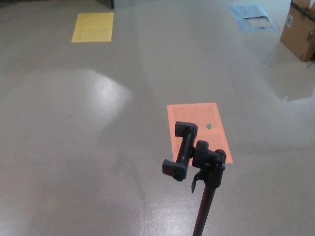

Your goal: A phone stand is kept on the floor and the robot uses both its hands to grab it and uses its left hand to extend the phone stand by pulling it upwards

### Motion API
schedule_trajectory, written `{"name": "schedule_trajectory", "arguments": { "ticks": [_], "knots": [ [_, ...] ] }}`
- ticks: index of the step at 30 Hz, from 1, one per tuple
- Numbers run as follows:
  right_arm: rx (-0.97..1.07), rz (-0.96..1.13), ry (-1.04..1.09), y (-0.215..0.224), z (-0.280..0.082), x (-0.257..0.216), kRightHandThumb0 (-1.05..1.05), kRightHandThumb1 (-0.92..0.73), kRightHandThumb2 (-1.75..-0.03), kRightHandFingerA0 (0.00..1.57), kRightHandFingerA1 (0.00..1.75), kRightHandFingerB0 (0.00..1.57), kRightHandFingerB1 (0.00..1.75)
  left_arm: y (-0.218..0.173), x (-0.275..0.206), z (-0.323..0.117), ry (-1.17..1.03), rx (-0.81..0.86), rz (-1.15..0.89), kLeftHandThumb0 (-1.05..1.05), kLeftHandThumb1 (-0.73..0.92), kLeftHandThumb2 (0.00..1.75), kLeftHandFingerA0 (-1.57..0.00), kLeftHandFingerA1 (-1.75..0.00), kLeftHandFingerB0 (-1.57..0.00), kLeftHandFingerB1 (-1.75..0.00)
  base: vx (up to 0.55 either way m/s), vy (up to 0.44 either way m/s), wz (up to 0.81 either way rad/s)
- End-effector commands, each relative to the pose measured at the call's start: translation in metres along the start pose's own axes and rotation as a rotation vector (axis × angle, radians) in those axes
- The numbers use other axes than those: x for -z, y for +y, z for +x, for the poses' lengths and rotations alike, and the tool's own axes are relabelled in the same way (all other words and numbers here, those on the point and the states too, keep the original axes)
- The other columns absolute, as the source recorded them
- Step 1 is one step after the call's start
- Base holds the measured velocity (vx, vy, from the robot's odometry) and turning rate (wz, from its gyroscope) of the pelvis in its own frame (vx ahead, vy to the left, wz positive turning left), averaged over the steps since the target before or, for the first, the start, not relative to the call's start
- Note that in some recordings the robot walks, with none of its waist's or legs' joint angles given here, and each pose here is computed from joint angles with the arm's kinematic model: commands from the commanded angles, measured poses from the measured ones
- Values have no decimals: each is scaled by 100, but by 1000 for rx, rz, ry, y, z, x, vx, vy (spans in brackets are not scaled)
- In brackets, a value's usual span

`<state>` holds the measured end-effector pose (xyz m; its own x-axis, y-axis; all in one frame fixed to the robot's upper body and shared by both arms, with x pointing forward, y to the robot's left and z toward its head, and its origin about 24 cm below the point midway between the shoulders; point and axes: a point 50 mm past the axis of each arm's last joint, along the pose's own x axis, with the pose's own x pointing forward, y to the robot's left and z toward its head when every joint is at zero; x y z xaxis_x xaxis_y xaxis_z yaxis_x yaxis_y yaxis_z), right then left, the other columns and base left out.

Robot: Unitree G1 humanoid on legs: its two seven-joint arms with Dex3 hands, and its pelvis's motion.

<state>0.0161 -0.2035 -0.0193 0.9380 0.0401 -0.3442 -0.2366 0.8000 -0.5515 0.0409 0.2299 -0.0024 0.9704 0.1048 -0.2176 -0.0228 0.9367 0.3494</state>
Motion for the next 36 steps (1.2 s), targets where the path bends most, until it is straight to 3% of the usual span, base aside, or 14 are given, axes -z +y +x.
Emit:
{"name": "schedule_trajectory", "arguments": {
  "ticks": [1, 4, 7, 9, 11, 13, 14, 15, 18, 19, 20, 23, 24, 36],
  "knots": [
    [95, -49, -36, 11, -40, 4, -86, -72, -61, 0, 0, 0, 0, 46, 8, -44, -106, -112, 19, -83, 66, 106, -3, -22, -13, -34, 0, 0, 0],
    [101, -5, -5, 11, -39, 7, -105, -66, -104, 0, 14, 0, 9, 49, 18, -46, -60, -136, 24, -96, 70, 84, -11, -25, -10, -34, 0, 0, 0],
    [77, -15, 4, 7, -35, 12, -85, -56, -89, 0, 26, 0, 0, 49, 26, -42, -39, -134, 30, -86, 85, 67, -13, -27, -18, -30, 0, 0, 0],
    [74, -57, -6, 3, -36, 14, -98, -59, -96, 8, 31, 0, 4, 45, 28, -43, -45, -126, 34, -85, 67, 106, 0, -37, -20, -47, 0, 0, 0],
    [61, -116, -20, 3, -34, 16, -101, -60, -99, 12, 34, 0, 3, 42, 26, -46, -55, -111, 34, -89, 77, 73, -10, -28, -17, -31, 0, 0, 0],
    [50, -136, -17, 4, -34, 16, -105, -63, -101, 9, 32, 0, 0, 42, 25, -46, -74, -100, 61, -83, 69, 107, 0, -36, -19, -47, 0, 0, 0],
    [53, -152, -19, 4, -33, 15, -97, -58, -101, 4, 32, 0, 8, 41, 24, -46, -88, -99, 72, -82, 88, 68, -12, -28, -18, -29, 0, 0, 0],
    [55, -165, -16, 5, -34, 16, -103, -59, -99, 1, 32, 0, 1, 41, 25, -45, -103, -106, 87, -36, 50, 108, 0, -50, 0, -47, 0, 0, 0],
    [53, -196, -22, 5, -34, 16, -100, -58, -100, 0, 39, 0, 6, 42, 27, -45, -101, -138, 98, -35, 52, 110, 0, -50, 0, -47, 0, 0, 0],
    [47, -198, -16, 5, -35, 16, -87, -68, -61, 3, 46, 0, 0, 43, 28, -46, -96, -147, 100, -35, 52, 109, 0, -50, 0, -46, 0, 0, 0],
    [39, -186, -4, 6, -36, 16, -103, -58, -98, 0, 37, 0, 1, 44, 28, -46, -91, -155, 102, -36, 50, 109, 0, -50, 0, -47, 0, 0, 0],
    [39, -215, 5, 7, -39, 18, -100, -56, -96, 0, 39, 0, 3, 47, 30, -47, -87, -160, 103, -36, 51, 109, 0, -50, 0, -47, 0, 0, 0],
    [46, -220, 5, 7, -38, 19, -89, -51, -95, 2, 39, 0, 13, 47, 29, -47, -90, -159, 94, -76, 90, 69, -16, -28, -21, -28, 0, 0, 0],
    [37, -215, -16, 8, -35, 17, -81, -60, -77, 3, 45, 0, 0, 47, 29, -46, -115, -160, 87, -74, 90, 68, -18, -28, -22, -28, 0, 0, 0]
  ]
}}
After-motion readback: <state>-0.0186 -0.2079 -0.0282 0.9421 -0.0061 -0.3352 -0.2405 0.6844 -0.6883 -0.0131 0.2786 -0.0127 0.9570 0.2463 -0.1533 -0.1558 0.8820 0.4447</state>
